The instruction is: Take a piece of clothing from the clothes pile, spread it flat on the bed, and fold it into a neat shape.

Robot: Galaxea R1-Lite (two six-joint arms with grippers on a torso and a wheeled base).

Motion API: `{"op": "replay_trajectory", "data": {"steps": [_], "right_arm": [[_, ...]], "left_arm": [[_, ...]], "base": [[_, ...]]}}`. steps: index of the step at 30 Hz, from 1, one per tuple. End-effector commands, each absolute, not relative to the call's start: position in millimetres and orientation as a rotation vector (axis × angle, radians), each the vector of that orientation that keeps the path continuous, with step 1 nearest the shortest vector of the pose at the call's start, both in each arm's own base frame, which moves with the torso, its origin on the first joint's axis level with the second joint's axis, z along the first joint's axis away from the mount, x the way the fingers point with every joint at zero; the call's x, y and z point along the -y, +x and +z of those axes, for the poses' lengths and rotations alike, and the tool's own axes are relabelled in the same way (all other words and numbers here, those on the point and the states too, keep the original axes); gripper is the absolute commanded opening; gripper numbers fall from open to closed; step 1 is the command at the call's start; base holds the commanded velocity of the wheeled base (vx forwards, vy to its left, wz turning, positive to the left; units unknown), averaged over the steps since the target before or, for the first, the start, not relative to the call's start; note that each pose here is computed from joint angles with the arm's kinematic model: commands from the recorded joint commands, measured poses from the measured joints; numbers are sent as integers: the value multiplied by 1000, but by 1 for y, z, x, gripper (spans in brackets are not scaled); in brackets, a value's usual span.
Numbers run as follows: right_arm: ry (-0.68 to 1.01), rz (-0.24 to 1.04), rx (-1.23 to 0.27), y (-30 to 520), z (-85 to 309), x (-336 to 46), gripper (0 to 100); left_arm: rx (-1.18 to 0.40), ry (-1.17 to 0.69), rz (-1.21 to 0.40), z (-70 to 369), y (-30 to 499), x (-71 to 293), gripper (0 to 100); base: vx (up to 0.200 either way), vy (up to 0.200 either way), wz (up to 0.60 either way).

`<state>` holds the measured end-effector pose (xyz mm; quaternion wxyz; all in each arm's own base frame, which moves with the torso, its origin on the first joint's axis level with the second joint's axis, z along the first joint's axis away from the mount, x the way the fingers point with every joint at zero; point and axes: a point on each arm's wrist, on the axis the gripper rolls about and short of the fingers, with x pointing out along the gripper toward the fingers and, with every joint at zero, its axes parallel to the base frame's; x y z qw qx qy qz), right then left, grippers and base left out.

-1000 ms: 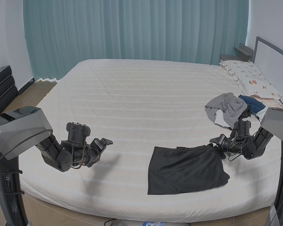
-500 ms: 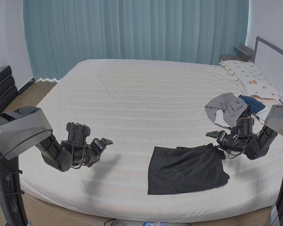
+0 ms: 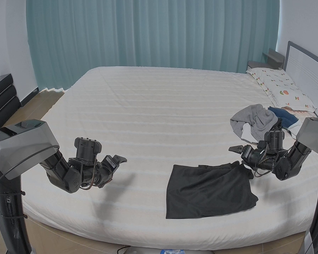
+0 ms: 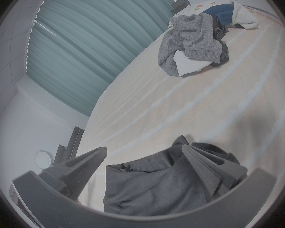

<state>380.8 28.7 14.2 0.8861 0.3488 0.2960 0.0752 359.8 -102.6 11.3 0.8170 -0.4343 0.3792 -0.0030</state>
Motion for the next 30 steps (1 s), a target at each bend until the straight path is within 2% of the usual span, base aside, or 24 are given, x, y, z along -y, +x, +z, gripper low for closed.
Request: {"op": "replay_trajectory", "data": {"steps": [1,16,30], "right_arm": [[722,158,-634,379,9,-32,100],[726,101,-678,380,-19,-15,100],[726,111,-672,384,-19,-18,100]], "left_arm": [[-810,-926,-6,11,360,103,100],[-810,-923,-7,11,360,103,100],[-811,-922,-3,10,359,103,100]], "base": [[0,0,0],[0,0,0],[0,0,0]]}}
